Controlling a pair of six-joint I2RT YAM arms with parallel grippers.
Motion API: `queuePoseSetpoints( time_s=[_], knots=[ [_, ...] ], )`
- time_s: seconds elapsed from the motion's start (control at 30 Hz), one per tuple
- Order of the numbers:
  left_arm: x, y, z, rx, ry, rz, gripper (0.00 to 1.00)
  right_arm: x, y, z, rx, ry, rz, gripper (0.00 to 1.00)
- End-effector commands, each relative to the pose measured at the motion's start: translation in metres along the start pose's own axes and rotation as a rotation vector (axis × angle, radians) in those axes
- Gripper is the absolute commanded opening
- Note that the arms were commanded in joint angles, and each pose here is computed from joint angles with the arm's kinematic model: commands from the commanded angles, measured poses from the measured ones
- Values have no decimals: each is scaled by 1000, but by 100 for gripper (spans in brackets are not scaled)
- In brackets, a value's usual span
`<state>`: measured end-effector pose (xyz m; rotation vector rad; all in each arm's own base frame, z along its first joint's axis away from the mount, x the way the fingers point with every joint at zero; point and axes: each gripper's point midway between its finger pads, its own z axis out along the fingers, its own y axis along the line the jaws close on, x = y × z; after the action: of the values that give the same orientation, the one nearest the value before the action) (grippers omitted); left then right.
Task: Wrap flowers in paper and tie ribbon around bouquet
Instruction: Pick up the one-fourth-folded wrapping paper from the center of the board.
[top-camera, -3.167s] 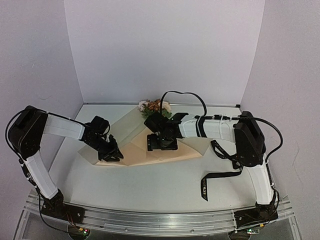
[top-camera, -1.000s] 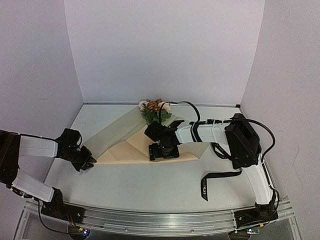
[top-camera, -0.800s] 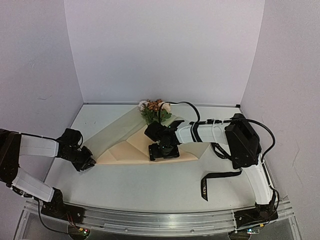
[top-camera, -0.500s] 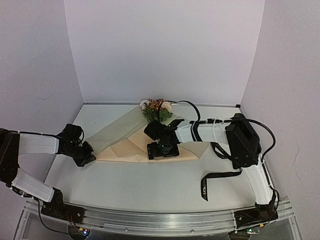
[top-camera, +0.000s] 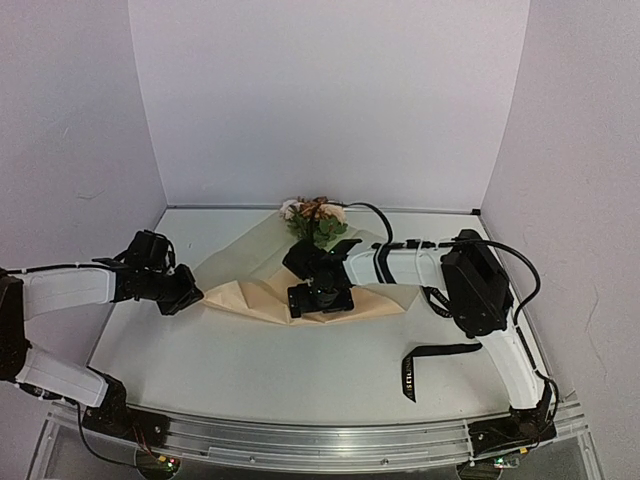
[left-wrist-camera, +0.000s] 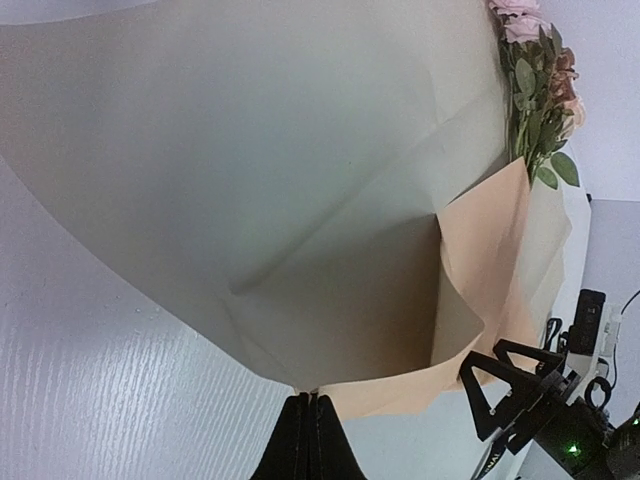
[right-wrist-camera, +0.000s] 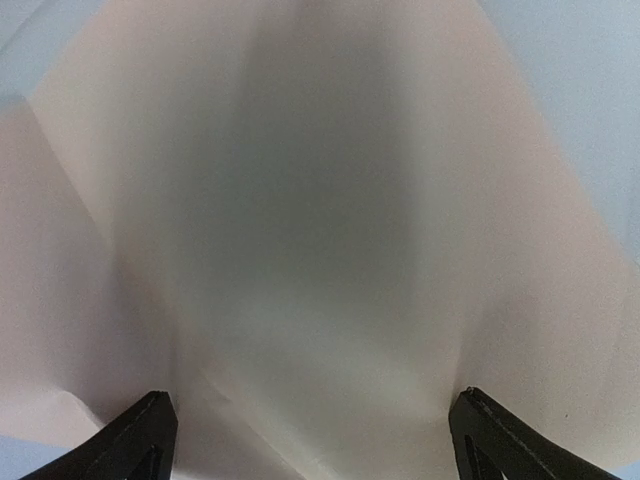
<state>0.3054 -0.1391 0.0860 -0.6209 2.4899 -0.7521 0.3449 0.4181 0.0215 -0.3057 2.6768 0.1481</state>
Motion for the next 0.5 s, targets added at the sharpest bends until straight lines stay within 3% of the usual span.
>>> queuePoseSetpoints(
  time_s=[0.0,0.23,0.47],
  knots=[
    [-9,-1,-11,-30,-43,-21,0,0,-1,4,39,-3,-27,98],
    [20,59,1,-196,24,-146,0,-11,-4,-21,34,-35,-24,98],
    [24,81,2,-244,35,-166,0,-29,26,-70,-78,-102,-42,97]
  ],
)
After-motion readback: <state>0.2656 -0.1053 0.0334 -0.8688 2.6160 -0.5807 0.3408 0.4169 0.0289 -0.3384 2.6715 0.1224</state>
